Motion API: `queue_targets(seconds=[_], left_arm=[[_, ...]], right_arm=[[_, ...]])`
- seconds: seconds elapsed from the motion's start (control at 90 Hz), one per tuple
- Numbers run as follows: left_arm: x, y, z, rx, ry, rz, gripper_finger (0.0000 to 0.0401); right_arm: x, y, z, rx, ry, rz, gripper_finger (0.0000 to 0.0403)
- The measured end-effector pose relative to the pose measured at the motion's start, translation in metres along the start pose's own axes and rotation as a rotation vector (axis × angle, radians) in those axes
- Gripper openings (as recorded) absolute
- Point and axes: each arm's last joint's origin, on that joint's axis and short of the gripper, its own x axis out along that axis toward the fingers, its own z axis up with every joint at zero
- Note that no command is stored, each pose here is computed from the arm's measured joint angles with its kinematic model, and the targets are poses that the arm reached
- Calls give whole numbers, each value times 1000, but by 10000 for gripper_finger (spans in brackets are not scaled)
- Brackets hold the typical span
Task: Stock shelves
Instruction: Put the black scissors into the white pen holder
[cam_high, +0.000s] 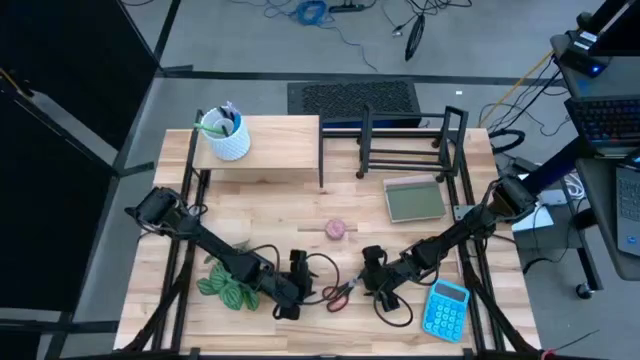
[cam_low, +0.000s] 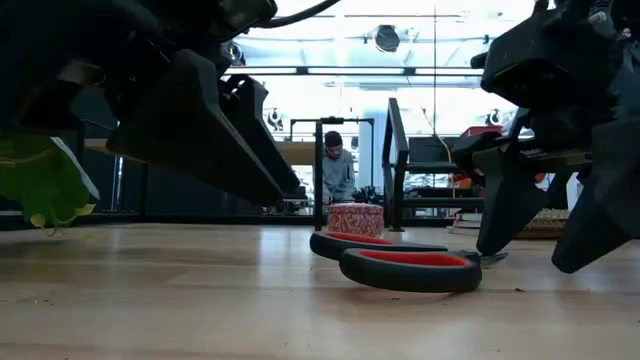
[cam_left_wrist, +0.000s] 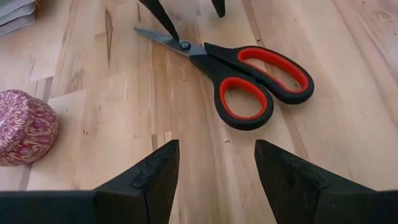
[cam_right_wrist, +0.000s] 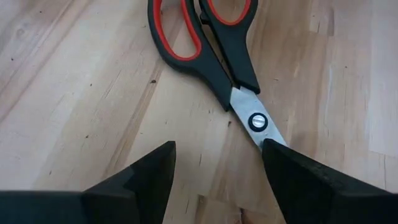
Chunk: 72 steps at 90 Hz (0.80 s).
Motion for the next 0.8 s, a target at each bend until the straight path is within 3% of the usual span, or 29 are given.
queue_targets(seconds=[0.489, 0.8], left_arm=[[0, 1, 0, -2, 0, 2, 196], [0, 1, -3, -152, 14, -6, 196]], right_arm=[[-14, 0, 8, -16, -48, 12, 224], [-10, 0, 7, -21, -45, 5, 224]])
